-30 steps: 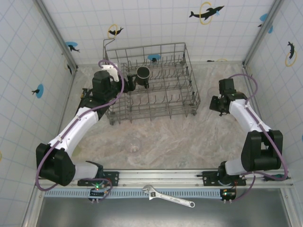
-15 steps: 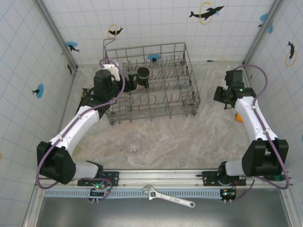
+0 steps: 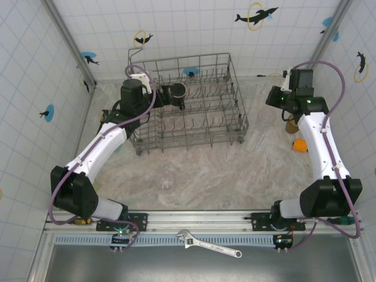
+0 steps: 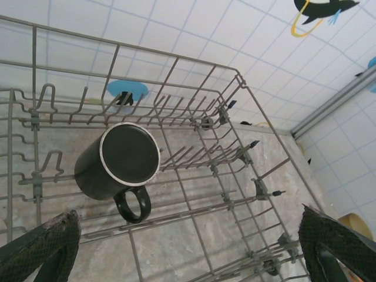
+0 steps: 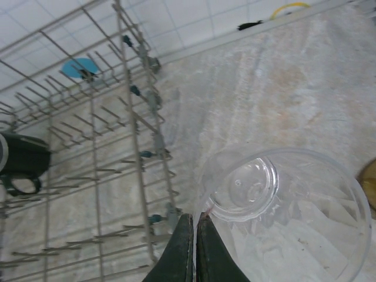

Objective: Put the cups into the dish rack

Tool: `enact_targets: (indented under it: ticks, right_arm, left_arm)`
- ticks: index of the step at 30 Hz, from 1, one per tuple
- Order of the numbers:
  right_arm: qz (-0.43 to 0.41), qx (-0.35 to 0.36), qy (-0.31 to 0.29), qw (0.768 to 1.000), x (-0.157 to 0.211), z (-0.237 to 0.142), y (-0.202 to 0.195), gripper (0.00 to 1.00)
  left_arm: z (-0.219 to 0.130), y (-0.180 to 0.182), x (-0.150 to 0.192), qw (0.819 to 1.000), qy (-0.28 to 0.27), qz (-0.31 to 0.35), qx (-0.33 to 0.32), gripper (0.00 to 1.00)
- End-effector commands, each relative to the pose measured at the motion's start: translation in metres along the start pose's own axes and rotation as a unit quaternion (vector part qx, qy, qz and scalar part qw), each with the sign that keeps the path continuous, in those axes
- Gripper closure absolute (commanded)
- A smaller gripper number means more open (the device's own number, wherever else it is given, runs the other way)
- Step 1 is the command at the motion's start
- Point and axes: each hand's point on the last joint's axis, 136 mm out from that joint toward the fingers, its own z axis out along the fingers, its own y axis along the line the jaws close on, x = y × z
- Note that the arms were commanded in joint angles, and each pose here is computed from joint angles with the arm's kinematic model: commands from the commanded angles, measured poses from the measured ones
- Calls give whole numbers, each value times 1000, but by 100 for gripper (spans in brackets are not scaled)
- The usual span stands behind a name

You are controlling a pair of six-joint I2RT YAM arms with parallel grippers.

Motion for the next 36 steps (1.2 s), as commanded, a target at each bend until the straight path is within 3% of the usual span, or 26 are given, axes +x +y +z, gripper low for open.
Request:
enact_targets:
  ticks: [1,12,17,29,32,36]
  right_arm:
    - [11,-79,-42,996,-31,-6,32,100]
    - [25,-242,-58,968,-26,7,110,100]
    - [30,-284,-51,957,-19,18,136,100]
    - [75,-445,-85,888,-13,9,178,100]
    - [88,-473,-93,872,-11,6,183,100]
    - [95,-502,-94,854,-9,1,193,100]
  left_arm:
    - [3,-11,-8,999,1,-41,19,3]
    - [32,-16,-6,989,21,-143,43,3]
    - [43,-28,-7,977,30,-192,85,3]
    - [55,-41,-1,948,47,-279,145,3]
    - [55,-48,0,935,54,-306,174,3]
    - [54,-50,-2,929,51,-318,180,3]
